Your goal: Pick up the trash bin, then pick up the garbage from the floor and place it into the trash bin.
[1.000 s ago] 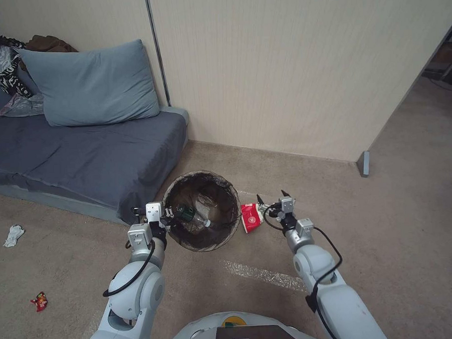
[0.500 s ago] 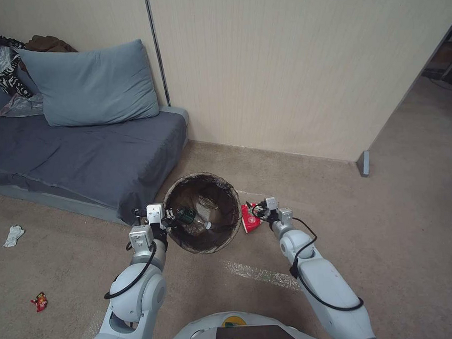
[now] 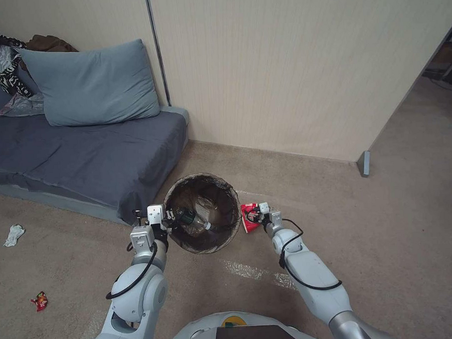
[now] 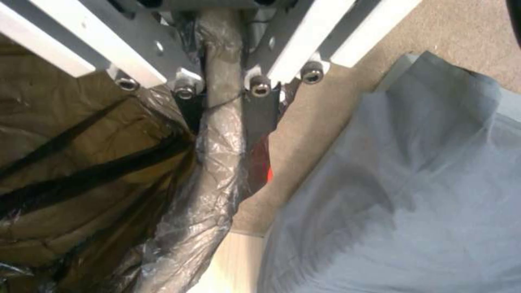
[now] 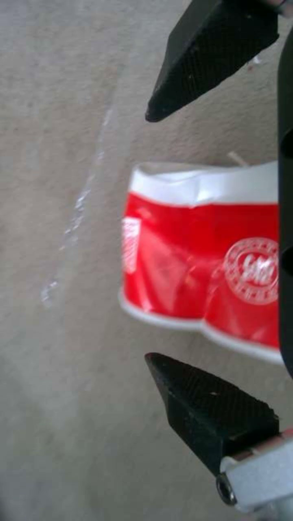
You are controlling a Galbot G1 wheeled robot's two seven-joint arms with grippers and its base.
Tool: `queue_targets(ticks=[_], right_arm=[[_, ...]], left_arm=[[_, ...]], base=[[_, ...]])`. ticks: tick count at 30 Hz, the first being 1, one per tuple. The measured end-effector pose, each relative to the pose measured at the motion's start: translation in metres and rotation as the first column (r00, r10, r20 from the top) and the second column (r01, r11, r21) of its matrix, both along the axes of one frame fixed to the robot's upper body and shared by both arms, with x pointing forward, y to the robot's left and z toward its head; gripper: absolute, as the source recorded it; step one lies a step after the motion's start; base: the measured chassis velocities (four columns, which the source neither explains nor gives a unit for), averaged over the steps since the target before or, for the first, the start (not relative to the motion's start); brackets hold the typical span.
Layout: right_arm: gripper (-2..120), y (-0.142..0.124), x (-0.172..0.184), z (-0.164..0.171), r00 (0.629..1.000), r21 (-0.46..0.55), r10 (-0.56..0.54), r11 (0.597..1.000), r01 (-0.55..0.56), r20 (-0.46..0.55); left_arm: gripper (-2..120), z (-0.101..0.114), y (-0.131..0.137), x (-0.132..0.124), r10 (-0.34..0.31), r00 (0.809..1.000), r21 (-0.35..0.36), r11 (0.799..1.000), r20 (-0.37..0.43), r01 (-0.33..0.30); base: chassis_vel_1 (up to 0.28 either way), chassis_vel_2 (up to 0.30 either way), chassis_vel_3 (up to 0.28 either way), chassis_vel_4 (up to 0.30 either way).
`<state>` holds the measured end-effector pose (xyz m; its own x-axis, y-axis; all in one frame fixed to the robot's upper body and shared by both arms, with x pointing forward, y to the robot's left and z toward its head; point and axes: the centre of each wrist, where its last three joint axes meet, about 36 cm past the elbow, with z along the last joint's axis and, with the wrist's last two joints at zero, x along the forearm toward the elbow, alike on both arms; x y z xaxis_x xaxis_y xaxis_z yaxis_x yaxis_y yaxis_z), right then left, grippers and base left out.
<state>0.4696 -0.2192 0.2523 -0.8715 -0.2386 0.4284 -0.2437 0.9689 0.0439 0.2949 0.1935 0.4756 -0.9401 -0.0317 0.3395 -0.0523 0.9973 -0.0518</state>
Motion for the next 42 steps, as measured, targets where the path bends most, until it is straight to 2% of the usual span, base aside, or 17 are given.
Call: queue_targets(ticks=[1, 4, 8, 14, 17, 19, 24, 25, 28, 29, 31, 32, 34, 35, 38, 42], right_arm=[[100, 0.0, 0.0, 0.0, 1.0, 0.0, 0.0, 1.0, 0.0, 0.0], [100, -0.003, 0.013, -0.032, 0.999, -0.049, -0.011, 0.999, 0.008, -0.05], [100, -0.01, 0.016, -0.049, 0.997, -0.082, -0.027, 0.996, 0.021, -0.071], [96, -0.015, 0.023, -0.058, 0.995, -0.093, -0.051, 0.995, 0.043, -0.081], [81, -0.017, 0.022, -0.062, 0.994, -0.088, -0.061, 0.995, 0.053, -0.093], [78, -0.017, 0.021, -0.062, 0.994, -0.088, -0.062, 0.995, 0.054, -0.095], [58, -0.018, 0.015, -0.066, 0.993, -0.085, -0.067, 0.995, 0.059, -0.1], [58, -0.018, 0.015, -0.066, 0.993, -0.085, -0.067, 0.995, 0.059, -0.1], [41, -0.018, 0.014, -0.066, 0.993, -0.084, -0.068, 0.995, 0.06, -0.095], [41, -0.018, 0.014, -0.066, 0.993, -0.084, -0.068, 0.995, 0.06, -0.095], [32, -0.019, 0.015, -0.066, 0.994, -0.086, -0.069, 0.994, 0.061, -0.09], [32, -0.019, 0.015, -0.066, 0.994, -0.086, -0.069, 0.994, 0.061, -0.09], [20, -0.02, 0.017, -0.065, 0.995, -0.092, -0.067, 0.994, 0.059, -0.079], [20, -0.02, 0.017, -0.065, 0.995, -0.092, -0.067, 0.994, 0.059, -0.079], [8, -0.02, 0.019, -0.064, 0.995, -0.095, -0.066, 0.994, 0.059, -0.071], [3, -0.02, 0.018, -0.063, 0.996, -0.099, -0.063, 0.993, 0.057, -0.064]], left_arm=[[0, 0.0, 0.0, 0.0, 0.0, 1.0, 0.0, 1.0, 0.0, 0.0], [0, -0.002, -0.001, 0.0, 0.001, 1.0, -0.002, 1.0, -0.004, -0.001], [0, -0.003, -0.001, 0.0, 0.001, 1.0, -0.001, 1.0, -0.005, -0.001], [0, -0.004, -0.001, 0.0, 0.004, 1.0, -0.002, 1.0, -0.003, -0.004], [0, -0.004, -0.001, 0.0, 0.005, 1.0, -0.003, 1.0, -0.003, -0.005], [0, -0.003, -0.001, 0.0, 0.005, 1.0, -0.003, 1.0, -0.002, -0.005], [0, -0.003, -0.001, 0.0, 0.004, 1.0, -0.002, 1.0, -0.001, -0.004], [0, -0.003, -0.001, 0.0, 0.004, 1.0, -0.002, 1.0, -0.001, -0.004], [0, -0.003, -0.002, 0.0, 0.002, 1.0, -0.004, 1.0, -0.001, -0.002], [0, -0.003, -0.002, 0.0, 0.002, 1.0, -0.004, 1.0, -0.001, -0.002], [0, -0.003, -0.002, 0.0, 0.001, 1.0, -0.003, 1.0, 0.0, -0.001], [0, -0.003, -0.002, 0.0, 0.001, 1.0, -0.003, 1.0, 0.0, -0.001], [0, -0.004, -0.002, 0.0, 0.0, 1.0, -0.002, 1.0, -0.002, 0.0], [0, -0.004, -0.002, 0.0, 0.0, 1.0, -0.002, 1.0, -0.002, 0.0], [0, -0.004, -0.002, 0.001, -0.001, 1.0, -0.003, 1.0, -0.003, 0.001], [0, -0.004, -0.003, 0.001, -0.002, 1.0, -0.003, 1.0, -0.002, 0.002]], base=[[0.0, 0.0, 0.0, 0.0], [0.0, 0.0, 0.0, 0.0], [0.0, 0.0, 0.0, 0.0], [0.0, 0.0, 0.0, 0.0], [0.0, 0.0, 0.0, 0.0], [0.0, 0.0, 0.0, 0.0], [0.0, 0.0, 0.0, 0.0], [0.0, 0.0, 0.0, 0.0], [0.0, 0.0, 0.0, 0.0], [0.0, 0.0, 0.0, 0.0], [0.0, 0.0, 0.0, 0.0], [0.0, 0.0, 0.0, 0.0], [0.0, 0.0, 0.0, 0.0], [0.0, 0.0, 0.0, 0.0], [0.0, 0.0, 0.0, 0.0], [0.0, 0.0, 0.0, 0.0]])
